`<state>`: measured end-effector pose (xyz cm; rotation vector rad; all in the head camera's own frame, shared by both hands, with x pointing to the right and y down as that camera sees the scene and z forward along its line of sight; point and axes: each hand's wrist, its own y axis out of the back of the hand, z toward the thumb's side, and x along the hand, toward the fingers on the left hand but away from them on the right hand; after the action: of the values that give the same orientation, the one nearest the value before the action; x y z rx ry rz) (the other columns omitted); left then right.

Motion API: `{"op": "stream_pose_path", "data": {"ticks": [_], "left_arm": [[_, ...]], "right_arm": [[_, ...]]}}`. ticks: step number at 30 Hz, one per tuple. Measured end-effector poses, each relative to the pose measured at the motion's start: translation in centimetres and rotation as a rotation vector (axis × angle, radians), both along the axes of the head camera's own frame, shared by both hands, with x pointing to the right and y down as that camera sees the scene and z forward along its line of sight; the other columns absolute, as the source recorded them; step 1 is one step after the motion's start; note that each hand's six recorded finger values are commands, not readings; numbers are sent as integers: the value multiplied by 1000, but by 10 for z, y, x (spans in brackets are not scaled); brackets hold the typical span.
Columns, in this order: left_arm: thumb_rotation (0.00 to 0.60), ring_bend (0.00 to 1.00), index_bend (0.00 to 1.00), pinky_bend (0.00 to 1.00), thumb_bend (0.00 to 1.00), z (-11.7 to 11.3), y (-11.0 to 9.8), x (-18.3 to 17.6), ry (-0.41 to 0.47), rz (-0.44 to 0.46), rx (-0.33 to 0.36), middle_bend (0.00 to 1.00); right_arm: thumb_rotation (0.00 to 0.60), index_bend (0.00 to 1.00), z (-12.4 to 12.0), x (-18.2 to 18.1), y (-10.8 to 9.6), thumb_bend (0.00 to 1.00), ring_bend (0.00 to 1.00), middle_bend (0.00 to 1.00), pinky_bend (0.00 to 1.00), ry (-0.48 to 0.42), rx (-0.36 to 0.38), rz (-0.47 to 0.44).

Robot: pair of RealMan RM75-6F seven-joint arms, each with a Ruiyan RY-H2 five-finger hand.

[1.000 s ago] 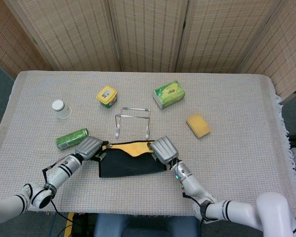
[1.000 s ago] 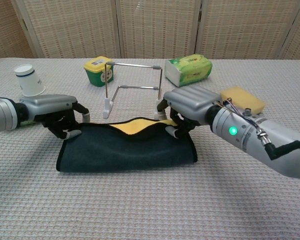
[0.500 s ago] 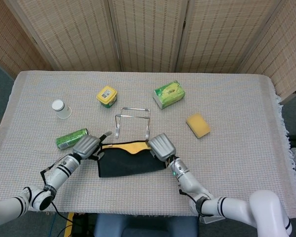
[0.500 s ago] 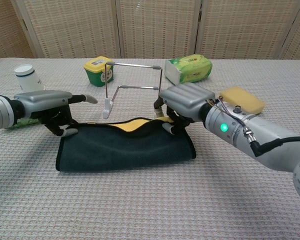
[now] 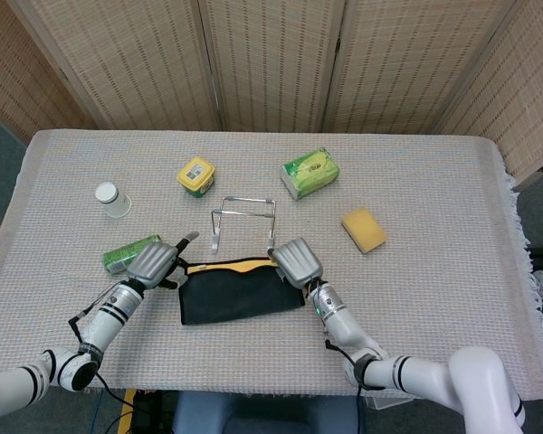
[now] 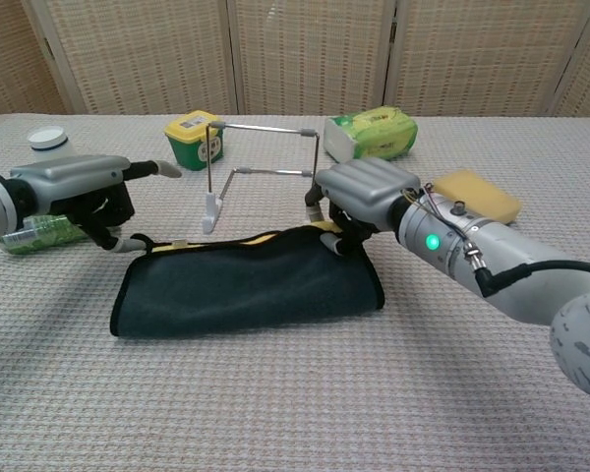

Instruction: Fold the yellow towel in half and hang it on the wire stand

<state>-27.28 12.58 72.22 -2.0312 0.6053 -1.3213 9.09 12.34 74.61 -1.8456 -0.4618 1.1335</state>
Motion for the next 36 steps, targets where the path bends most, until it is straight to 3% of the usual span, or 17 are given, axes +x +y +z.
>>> {"op": "stream_pose_path", "data": {"ticks": [13, 16, 21, 27, 31, 36], "left_arm": [[600, 767, 0, 911, 265, -9, -1, -10, -2, -47, 38, 880], [600, 767, 0, 911, 265, -12, -1, -14, -1, -55, 44, 879], [600, 767, 0, 911, 265, -15, 1, -19, 2, -58, 46, 879], [600, 767, 0, 911, 264, -17, 2, -21, 2, -59, 50, 880], [600, 767, 0, 911, 265, -20, 2, -24, 4, -66, 55, 879], [600, 767, 0, 911, 265, -24, 1, -29, 6, -78, 64, 879]], "right_arm": [[600, 559, 7, -3, -5, 504, 920, 860, 994, 8, 1, 9], [600, 467, 10, -4, -6, 475, 921, 852, 994, 12, 0, 9], [600, 205, 9, -4, -6, 380, 921, 847, 994, 1, -7, 14], [600, 91, 4, 2, -6, 321, 921, 843, 994, -8, -4, 17], [600, 90, -4, 5, -7, 300, 920, 843, 994, -33, 11, 16], [600, 349, -17, 11, -6, 236, 920, 843, 994, -62, 59, -50]]}}
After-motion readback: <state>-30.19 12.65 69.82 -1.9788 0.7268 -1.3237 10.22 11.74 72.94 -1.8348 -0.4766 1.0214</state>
